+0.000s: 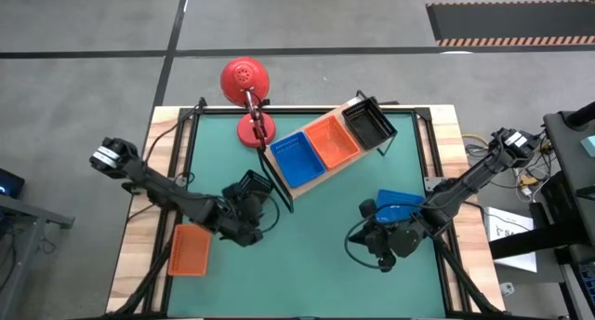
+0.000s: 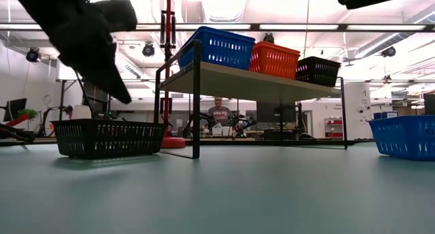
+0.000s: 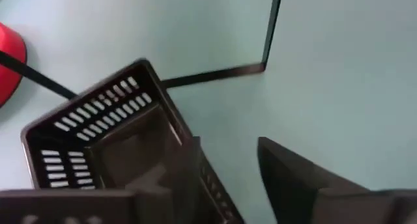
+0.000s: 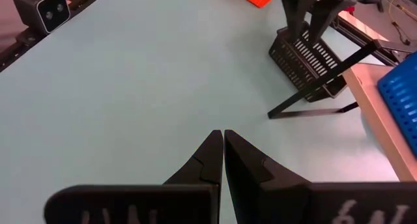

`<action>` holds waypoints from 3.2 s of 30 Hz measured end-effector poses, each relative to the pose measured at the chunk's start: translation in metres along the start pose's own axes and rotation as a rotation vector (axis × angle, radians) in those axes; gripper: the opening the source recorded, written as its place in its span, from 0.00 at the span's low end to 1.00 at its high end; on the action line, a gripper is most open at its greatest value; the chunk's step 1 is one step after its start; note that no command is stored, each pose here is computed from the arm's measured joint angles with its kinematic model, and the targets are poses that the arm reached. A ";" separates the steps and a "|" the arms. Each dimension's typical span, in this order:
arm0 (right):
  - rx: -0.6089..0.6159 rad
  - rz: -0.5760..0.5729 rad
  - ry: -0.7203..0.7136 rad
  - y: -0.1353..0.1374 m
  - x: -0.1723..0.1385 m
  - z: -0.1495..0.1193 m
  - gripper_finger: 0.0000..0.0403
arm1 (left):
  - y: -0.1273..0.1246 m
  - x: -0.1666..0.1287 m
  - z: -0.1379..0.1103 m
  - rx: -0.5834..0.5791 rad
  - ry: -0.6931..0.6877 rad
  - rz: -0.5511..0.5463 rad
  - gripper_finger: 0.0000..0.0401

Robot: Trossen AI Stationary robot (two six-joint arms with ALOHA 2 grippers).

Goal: Stack baskets on shelf by color
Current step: Stack the black basket on top of the black baskets on the shelf

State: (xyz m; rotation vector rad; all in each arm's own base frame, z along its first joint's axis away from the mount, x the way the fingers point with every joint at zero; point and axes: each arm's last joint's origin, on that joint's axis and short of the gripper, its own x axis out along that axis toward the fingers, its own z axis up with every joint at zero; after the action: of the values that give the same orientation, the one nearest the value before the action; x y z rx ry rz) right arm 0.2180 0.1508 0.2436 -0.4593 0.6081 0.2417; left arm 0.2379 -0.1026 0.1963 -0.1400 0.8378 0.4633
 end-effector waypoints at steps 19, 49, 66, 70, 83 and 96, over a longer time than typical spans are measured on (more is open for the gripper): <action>0.023 0.000 0.000 0.001 0.002 -0.003 0.02 | 0.001 0.049 -0.023 -0.095 0.105 0.164 0.31; -0.051 0.038 -0.367 -0.005 0.034 0.029 0.33 | -0.079 -0.065 -0.016 0.297 -0.053 -0.583 0.00; -0.131 0.194 -0.251 -0.030 0.082 0.072 0.45 | -0.092 -0.068 -0.002 0.407 -0.234 -0.611 0.00; -0.145 0.212 -0.196 -0.034 0.099 0.081 0.44 | -0.092 -0.068 -0.002 0.427 -0.252 -0.588 0.00; -0.231 0.374 -0.160 -0.045 0.125 0.092 0.21 | -0.091 -0.067 -0.001 0.462 -0.283 -0.555 0.00; -0.272 0.379 -0.144 -0.045 0.125 0.089 0.02 | -0.091 -0.068 0.003 0.424 -0.342 -0.500 0.27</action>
State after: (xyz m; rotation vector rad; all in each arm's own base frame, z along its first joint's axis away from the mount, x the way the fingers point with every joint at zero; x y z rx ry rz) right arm 0.3772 0.1652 0.2490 -0.5808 0.5194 0.7189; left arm 0.2412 -0.2059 0.2431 0.1208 0.5213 -0.1635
